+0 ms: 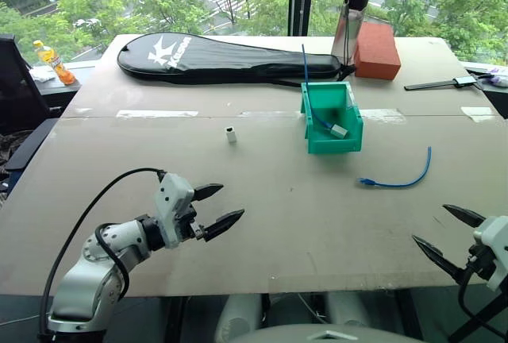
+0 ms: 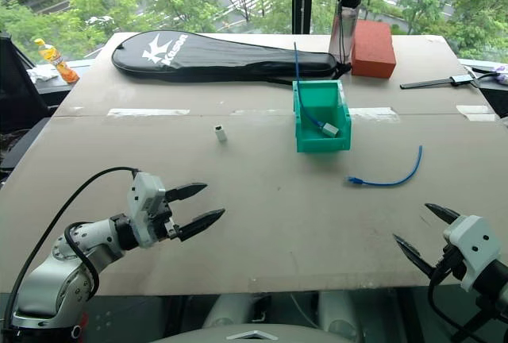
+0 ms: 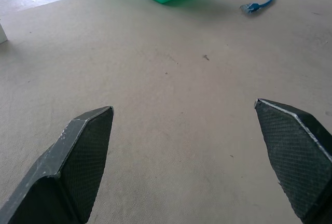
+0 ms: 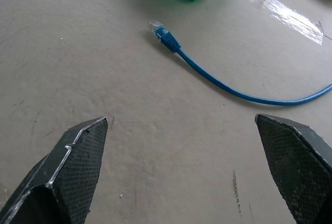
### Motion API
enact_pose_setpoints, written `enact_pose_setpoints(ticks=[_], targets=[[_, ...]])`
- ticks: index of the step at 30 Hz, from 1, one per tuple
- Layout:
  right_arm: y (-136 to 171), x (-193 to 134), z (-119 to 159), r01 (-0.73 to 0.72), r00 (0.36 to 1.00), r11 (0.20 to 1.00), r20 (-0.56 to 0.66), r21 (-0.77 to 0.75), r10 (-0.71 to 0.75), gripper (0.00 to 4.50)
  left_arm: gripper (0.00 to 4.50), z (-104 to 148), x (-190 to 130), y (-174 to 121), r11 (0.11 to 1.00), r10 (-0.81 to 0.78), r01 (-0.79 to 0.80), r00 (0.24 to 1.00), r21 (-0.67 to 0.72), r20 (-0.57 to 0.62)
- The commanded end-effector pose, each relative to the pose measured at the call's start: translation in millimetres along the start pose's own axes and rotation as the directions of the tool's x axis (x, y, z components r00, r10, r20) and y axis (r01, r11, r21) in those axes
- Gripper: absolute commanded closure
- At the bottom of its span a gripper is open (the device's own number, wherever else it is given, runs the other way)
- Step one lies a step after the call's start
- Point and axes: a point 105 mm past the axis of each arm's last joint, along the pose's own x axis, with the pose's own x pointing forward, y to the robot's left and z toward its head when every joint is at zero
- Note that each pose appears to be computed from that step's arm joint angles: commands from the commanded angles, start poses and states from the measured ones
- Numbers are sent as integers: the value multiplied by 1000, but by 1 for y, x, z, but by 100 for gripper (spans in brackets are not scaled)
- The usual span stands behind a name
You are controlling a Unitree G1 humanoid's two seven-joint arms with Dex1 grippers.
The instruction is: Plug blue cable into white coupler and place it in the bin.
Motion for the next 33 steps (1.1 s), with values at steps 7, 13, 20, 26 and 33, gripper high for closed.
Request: enact_pose_setpoints(ticks=[7,13,20,26,33], targets=[[0,35,36,-75,995,995,-63,-64,71,0,3,50,20,-25,974,-207,196,974,114,97],[-9,71,49,-227,954,972,-213,-64,209,0,3,60,21,-48,912,-369,349,928,217,57],[-12,116,44,-326,899,943,-331,-63,288,0,3,54,23,-54,894,-389,369,921,254,32],[-19,136,49,-382,861,916,-407,-121,305,0,3,54,22,-59,891,-391,369,920,267,35],[-22,147,51,-444,823,884,-458,-147,337,123,0,55,21,-58,891,-382,358,923,278,34]])
